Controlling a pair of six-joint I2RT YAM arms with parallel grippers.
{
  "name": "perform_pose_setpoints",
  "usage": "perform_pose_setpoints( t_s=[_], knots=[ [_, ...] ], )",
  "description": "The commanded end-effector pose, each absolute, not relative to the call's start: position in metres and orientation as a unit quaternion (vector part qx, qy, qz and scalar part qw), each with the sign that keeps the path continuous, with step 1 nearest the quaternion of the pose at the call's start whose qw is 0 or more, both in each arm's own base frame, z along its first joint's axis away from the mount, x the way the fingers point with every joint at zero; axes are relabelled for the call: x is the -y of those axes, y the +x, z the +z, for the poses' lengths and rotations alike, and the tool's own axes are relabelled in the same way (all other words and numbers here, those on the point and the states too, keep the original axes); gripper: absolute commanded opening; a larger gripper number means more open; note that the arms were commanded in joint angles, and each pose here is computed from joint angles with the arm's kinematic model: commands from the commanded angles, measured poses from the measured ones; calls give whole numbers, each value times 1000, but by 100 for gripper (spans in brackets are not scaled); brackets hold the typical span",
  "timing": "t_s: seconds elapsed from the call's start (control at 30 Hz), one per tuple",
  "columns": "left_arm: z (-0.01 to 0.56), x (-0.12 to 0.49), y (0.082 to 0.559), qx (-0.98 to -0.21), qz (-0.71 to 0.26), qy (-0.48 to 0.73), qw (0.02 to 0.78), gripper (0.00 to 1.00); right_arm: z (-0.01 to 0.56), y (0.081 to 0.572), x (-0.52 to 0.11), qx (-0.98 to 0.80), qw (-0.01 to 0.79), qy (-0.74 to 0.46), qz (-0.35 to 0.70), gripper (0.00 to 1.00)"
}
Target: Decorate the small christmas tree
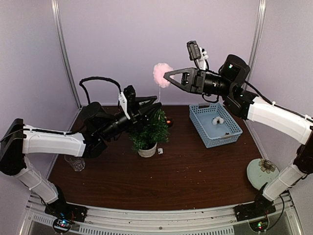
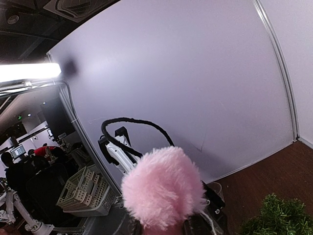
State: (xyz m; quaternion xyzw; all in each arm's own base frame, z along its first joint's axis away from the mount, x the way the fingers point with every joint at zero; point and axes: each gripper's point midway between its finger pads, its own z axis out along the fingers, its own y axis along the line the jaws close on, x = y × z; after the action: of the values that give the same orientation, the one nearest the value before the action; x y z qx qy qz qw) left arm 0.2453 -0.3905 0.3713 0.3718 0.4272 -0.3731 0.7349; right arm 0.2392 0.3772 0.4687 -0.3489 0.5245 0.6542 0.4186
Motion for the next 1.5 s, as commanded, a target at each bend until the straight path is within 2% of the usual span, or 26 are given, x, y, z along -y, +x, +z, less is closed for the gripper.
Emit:
perform_pose_setpoints(
  t_s=[0.0, 1.03, 1.23, 1.33, 1.4, 1.43, 1.47],
  knots=[
    [402, 388, 237, -385, -400, 352, 754, 27, 471, 234, -379, -512, 420, -356, 660, 18],
    [411, 393, 242, -380, -400, 346, 759, 16, 474, 231, -381, -499, 413, -353, 675, 18],
    [411, 391, 242, -385, -400, 342, 758, 0, 469, 232, -379, -505, 416, -354, 668, 17],
    [408, 387, 241, -399, -394, 343, 753, 0, 465, 236, -375, -512, 422, -348, 662, 18],
    [406, 385, 242, -420, -384, 352, 743, 0, 455, 241, -371, -522, 422, -339, 659, 21],
    [406, 385, 243, -435, -378, 358, 735, 0, 449, 243, -368, -527, 423, -333, 658, 26],
    [405, 385, 244, -446, -364, 371, 729, 0, 441, 243, -367, -532, 422, -329, 657, 39]
  ],
)
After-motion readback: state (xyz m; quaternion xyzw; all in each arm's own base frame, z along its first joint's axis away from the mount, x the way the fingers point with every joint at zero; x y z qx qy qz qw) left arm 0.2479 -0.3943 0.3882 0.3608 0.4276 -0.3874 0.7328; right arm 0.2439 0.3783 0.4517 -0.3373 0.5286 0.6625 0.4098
